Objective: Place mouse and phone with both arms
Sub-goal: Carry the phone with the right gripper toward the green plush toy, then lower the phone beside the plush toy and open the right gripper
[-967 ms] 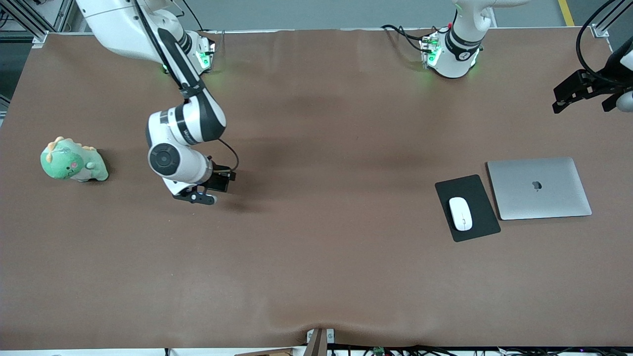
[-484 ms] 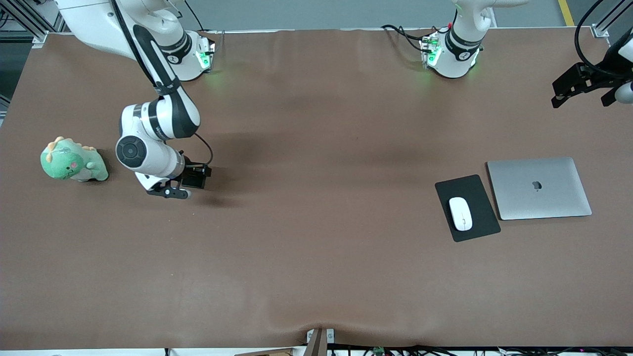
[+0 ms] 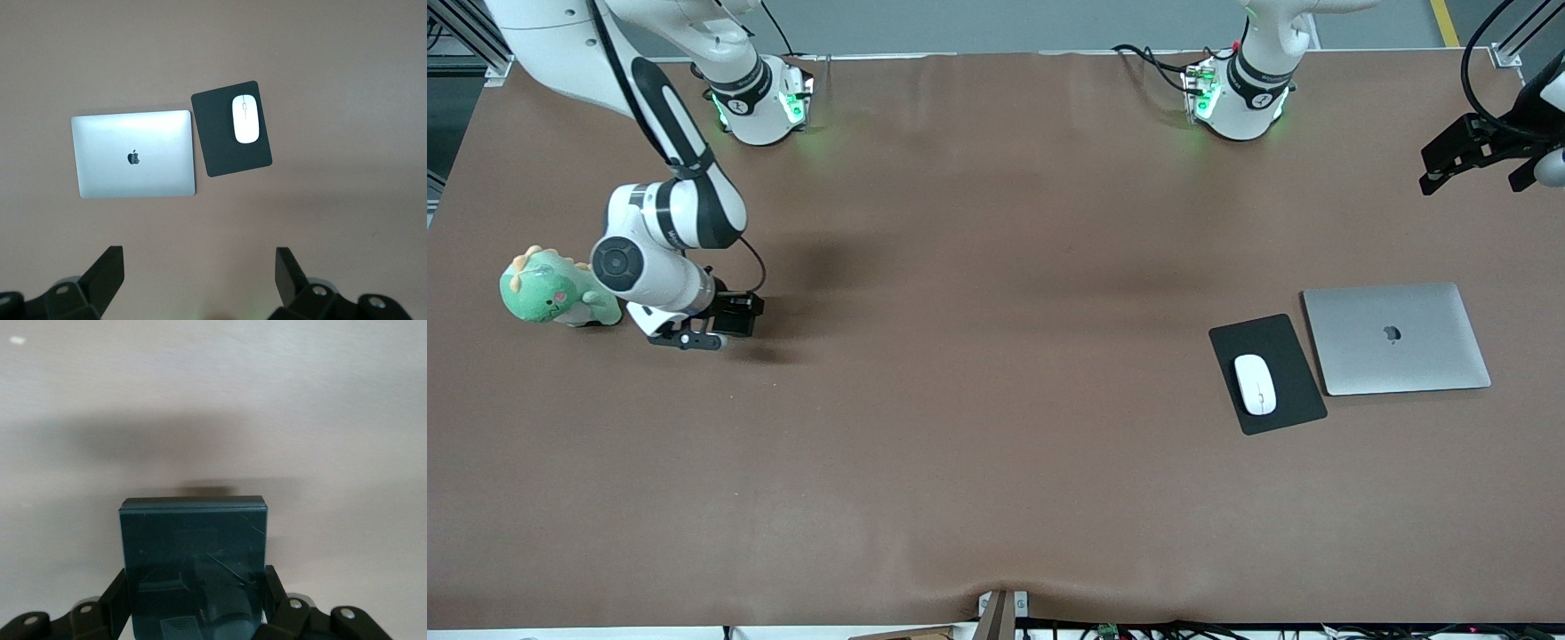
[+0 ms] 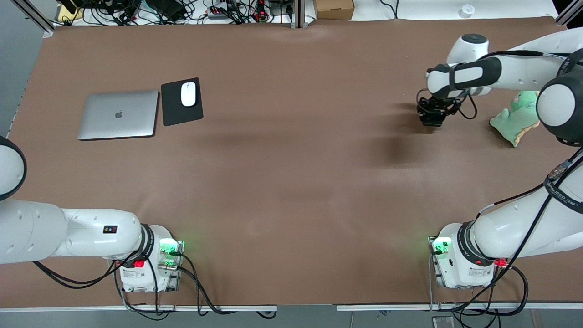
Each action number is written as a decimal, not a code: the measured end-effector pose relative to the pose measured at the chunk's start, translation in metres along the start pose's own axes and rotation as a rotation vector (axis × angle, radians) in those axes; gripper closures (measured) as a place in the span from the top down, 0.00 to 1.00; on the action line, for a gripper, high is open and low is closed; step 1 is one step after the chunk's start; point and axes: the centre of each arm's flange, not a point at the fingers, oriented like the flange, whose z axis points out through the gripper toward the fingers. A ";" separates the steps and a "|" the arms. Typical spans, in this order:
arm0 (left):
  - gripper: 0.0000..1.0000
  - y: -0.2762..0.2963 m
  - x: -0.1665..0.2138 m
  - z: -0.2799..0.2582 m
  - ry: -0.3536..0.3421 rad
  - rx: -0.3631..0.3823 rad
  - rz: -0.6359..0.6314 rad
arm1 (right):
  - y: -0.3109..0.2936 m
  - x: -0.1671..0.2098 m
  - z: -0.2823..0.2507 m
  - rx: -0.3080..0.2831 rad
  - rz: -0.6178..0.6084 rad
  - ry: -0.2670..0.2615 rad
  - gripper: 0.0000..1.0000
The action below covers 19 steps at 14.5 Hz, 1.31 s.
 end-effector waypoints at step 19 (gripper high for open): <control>1.00 -0.001 0.000 0.002 -0.003 0.000 -0.001 | 0.084 0.007 -0.004 0.026 0.032 -0.021 1.00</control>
